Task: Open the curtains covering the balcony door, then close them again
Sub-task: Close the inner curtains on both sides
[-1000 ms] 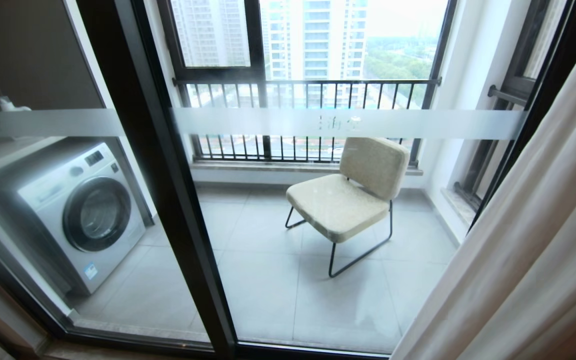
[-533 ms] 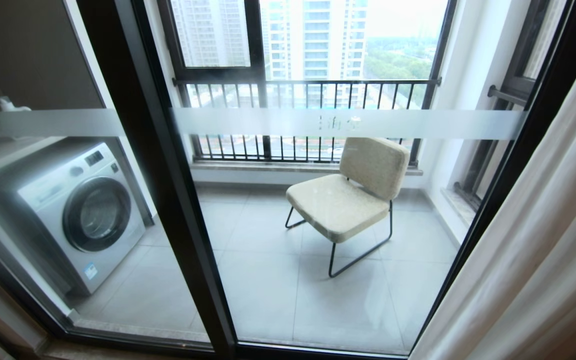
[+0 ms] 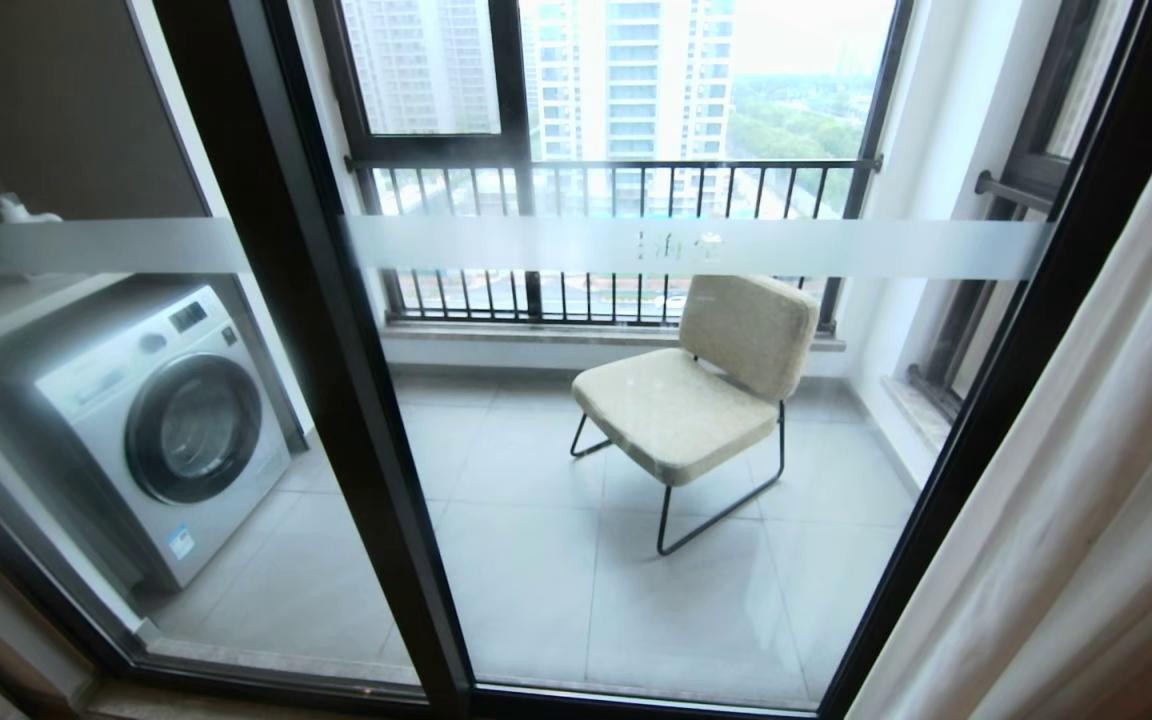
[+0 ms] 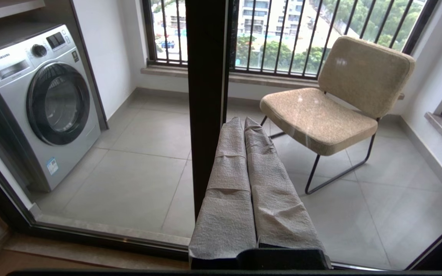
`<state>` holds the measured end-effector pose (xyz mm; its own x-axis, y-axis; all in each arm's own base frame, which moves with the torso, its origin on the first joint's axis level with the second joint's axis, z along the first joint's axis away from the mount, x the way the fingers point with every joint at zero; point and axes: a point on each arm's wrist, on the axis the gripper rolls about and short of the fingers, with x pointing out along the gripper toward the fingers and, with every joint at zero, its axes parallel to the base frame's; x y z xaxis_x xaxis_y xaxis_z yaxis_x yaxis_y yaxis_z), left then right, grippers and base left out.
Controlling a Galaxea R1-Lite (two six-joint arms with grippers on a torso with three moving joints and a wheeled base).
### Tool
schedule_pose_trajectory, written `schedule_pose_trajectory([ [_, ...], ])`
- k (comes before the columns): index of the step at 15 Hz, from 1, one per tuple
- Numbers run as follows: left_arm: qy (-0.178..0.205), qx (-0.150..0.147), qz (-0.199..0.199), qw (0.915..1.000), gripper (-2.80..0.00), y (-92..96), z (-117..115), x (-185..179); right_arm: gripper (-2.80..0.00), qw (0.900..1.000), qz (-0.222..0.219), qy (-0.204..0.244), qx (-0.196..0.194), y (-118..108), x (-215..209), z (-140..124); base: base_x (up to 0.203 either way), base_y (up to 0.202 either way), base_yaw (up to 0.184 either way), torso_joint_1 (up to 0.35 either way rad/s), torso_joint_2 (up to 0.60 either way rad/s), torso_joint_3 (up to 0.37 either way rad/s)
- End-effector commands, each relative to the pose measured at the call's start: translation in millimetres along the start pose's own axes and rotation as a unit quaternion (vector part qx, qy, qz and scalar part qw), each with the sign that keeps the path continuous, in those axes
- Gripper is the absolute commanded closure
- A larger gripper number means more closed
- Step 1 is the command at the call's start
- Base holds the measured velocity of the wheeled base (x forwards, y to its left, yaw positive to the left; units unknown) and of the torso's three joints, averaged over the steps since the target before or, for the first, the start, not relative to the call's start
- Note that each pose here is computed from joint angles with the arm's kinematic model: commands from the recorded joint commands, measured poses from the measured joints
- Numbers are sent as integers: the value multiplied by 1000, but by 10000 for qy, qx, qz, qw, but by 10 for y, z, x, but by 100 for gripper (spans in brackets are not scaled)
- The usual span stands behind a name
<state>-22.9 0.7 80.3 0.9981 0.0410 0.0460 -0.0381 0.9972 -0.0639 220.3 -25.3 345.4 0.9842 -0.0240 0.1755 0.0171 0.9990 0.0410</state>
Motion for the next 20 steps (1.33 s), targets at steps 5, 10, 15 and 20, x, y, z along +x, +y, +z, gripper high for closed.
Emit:
schedule_pose_trajectory([
  [5, -8, -3, 1, 10000, 0, 0, 1, 0, 0, 10000, 4, 60, 9, -2, 5, -27, 0, 0, 0, 0, 0, 0],
  [10, -8, -3, 1, 10000, 0, 0, 1, 0, 0, 9999, 1, 105, 14, -4, -1, -59, 0, 0, 0, 0, 0, 0],
  [15, -8, -3, 1, 10000, 0, 0, 1, 0, 0, 9998, -34, 183, 13, -22, 100, -176, 0, 0, 0, 0, 0, 0],
  [20, -8, -10, 1, 10000, 0, 0, 1, 0, 0, 9999, -31, 125, 8, -25, 136, -176, 0, 0, 0, 0, 0, 0],
])
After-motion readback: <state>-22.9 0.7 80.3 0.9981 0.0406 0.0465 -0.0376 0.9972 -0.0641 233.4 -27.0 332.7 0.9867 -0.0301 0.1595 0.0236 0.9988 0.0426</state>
